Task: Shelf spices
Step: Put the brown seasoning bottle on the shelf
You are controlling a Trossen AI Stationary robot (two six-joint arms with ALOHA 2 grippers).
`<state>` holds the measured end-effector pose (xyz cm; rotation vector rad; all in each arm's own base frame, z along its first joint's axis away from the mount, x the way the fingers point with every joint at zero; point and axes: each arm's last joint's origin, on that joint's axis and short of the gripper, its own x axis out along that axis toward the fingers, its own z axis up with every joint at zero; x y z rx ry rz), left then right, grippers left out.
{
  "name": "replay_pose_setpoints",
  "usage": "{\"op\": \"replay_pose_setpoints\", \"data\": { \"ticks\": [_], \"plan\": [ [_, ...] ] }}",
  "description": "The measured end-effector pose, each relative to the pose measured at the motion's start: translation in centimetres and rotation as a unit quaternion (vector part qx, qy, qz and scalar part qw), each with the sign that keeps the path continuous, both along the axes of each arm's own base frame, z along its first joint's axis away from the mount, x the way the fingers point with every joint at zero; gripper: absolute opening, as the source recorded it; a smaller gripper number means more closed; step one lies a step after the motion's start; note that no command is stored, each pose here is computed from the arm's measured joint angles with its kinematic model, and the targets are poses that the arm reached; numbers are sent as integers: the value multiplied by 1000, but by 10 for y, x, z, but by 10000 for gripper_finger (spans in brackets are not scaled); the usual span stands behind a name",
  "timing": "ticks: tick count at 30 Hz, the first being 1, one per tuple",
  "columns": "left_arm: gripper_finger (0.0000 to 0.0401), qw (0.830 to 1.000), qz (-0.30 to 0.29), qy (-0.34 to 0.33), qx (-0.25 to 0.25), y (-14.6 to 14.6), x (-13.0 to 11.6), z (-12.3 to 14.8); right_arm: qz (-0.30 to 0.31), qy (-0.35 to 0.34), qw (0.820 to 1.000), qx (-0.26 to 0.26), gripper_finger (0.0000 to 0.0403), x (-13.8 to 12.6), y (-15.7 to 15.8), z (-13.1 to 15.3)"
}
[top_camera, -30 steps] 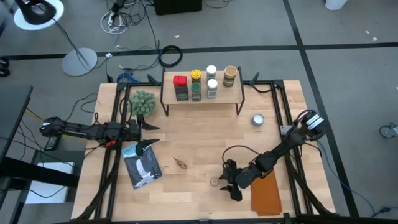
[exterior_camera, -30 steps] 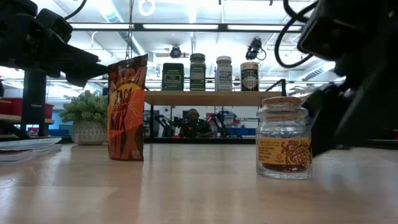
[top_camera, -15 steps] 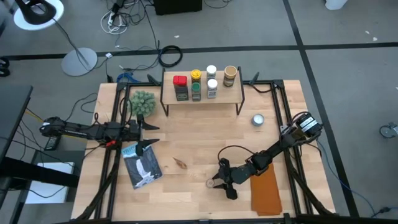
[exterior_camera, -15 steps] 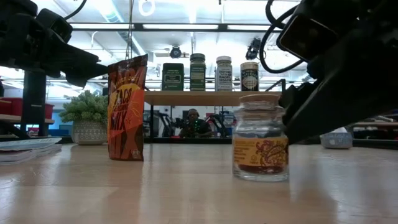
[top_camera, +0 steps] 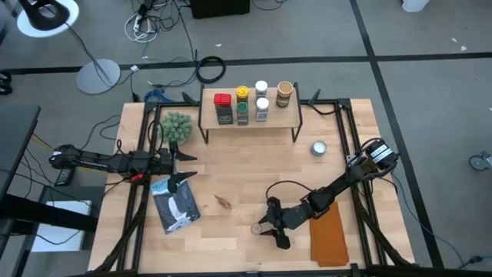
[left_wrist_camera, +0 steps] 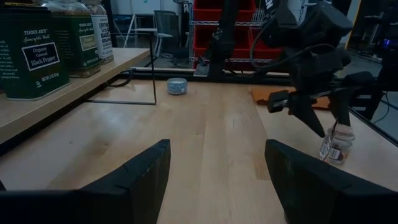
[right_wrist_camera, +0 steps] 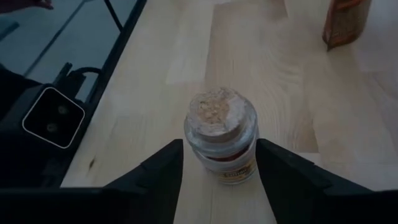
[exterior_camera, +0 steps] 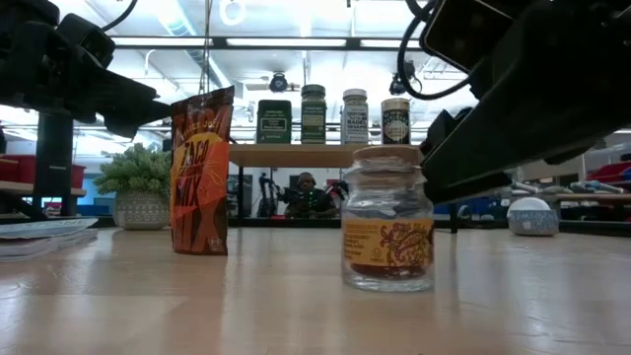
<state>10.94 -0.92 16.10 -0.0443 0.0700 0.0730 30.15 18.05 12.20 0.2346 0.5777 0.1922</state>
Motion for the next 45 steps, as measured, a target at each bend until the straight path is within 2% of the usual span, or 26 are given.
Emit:
{"op": "replay_pose_setpoints", "data": {
  "ticks": [11, 15, 17, 20, 32, 37, 45],
  "plan": [
    [267, 1000, 0, 0, 0, 0, 0, 0, -6, -16, 999, -34, 206, 10, -14, 3],
    [266, 1000, 0, 0, 0, 0, 0, 0, 9, -25, 999, -42, 206, 14, -13, 7],
    [267, 1000, 0, 0, 0, 0, 0, 0, 16, -29, 998, -59, 206, 16, -12, 9],
    [267, 1000, 0, 0, 0, 0, 0, 0, -6, -24, 996, -87, 206, 19, -15, 9],
    [267, 1000, 0, 0, 0, 0, 0, 0, 4, -64, 996, -63, 206, 23, -12, 18],
    [266, 1000, 0, 0, 0, 0, 0, 0, 13, -70, 994, -79, 206, 28, -9, 24],
    [267, 1000, 0, 0, 0, 0, 0, 0, 11, -118, 989, -92, 203, 46, -6, 50]
  ]
}}
